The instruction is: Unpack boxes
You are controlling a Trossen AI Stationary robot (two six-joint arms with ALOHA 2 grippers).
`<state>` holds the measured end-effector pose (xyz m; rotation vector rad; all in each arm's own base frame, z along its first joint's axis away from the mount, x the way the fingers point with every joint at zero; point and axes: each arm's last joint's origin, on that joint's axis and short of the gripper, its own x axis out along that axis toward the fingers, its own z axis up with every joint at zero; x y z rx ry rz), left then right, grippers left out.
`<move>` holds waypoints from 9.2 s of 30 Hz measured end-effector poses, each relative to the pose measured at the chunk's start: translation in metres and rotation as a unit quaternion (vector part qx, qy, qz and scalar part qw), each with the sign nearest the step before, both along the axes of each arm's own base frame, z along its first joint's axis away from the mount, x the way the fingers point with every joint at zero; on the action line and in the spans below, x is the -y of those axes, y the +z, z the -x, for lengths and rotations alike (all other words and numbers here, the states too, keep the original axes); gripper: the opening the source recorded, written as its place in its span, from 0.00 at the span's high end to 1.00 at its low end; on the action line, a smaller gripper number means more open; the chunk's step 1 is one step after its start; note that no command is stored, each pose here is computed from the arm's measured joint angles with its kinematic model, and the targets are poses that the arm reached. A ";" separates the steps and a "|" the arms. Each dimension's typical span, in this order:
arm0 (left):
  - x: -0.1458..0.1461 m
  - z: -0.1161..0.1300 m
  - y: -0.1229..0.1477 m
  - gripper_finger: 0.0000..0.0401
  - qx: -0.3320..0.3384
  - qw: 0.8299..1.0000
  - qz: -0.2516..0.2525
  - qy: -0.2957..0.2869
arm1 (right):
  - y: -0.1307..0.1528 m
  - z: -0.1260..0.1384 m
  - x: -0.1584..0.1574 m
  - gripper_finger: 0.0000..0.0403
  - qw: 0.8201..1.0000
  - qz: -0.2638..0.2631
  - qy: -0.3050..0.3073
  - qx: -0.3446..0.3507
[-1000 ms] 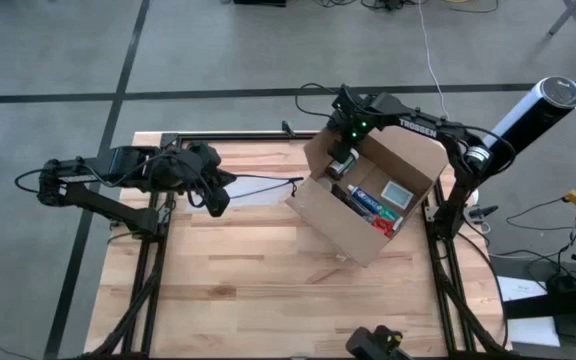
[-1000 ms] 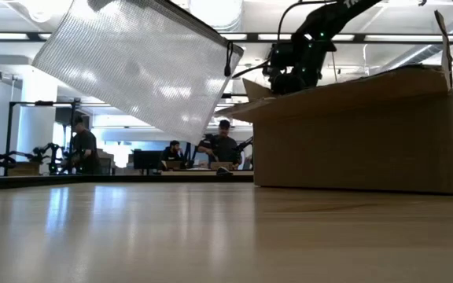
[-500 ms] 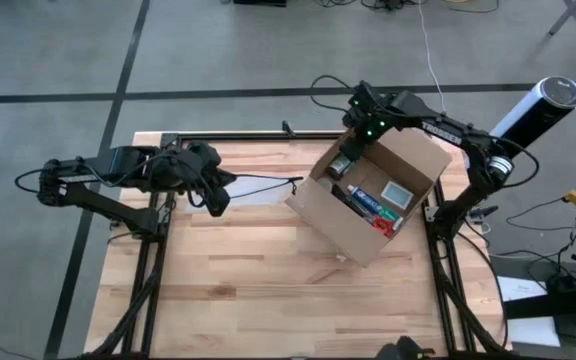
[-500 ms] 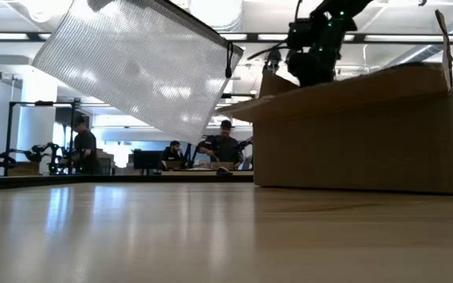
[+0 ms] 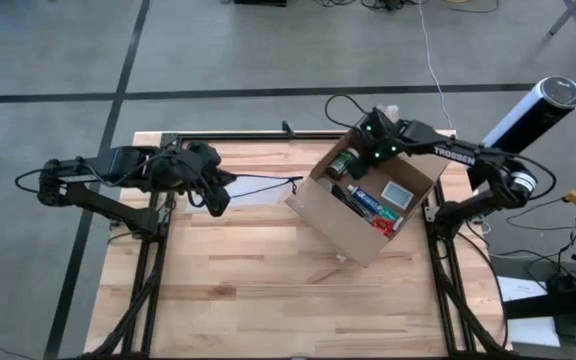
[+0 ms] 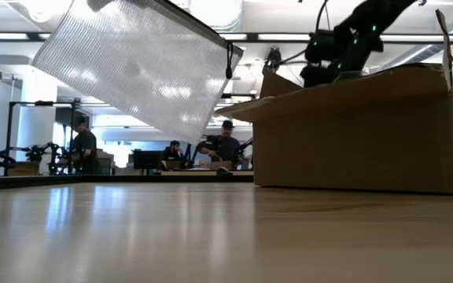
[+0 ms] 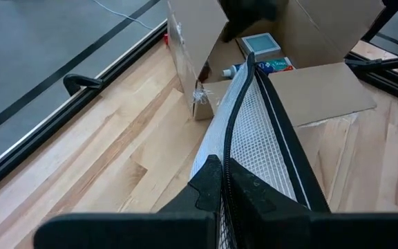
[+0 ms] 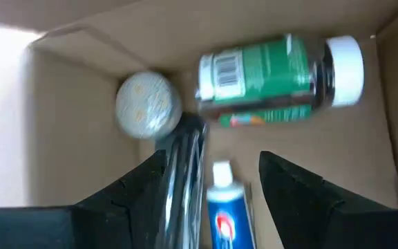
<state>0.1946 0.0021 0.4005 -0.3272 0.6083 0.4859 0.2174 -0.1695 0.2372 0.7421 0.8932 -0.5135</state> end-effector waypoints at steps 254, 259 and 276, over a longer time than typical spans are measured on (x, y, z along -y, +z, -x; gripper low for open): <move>0.010 -0.027 -0.006 1.00 0.022 0.989 0.121 -0.088 | -0.081 0.028 -0.061 0.37 0.850 0.033 0.430 -0.303; 0.011 -0.027 -0.006 1.00 0.021 0.989 0.117 -0.091 | -0.066 0.025 -0.059 0.37 0.871 0.027 0.389 -0.300; 0.011 -0.027 -0.006 1.00 0.018 0.989 0.105 -0.104 | 0.045 0.006 -0.061 0.37 0.951 -0.009 0.305 -0.056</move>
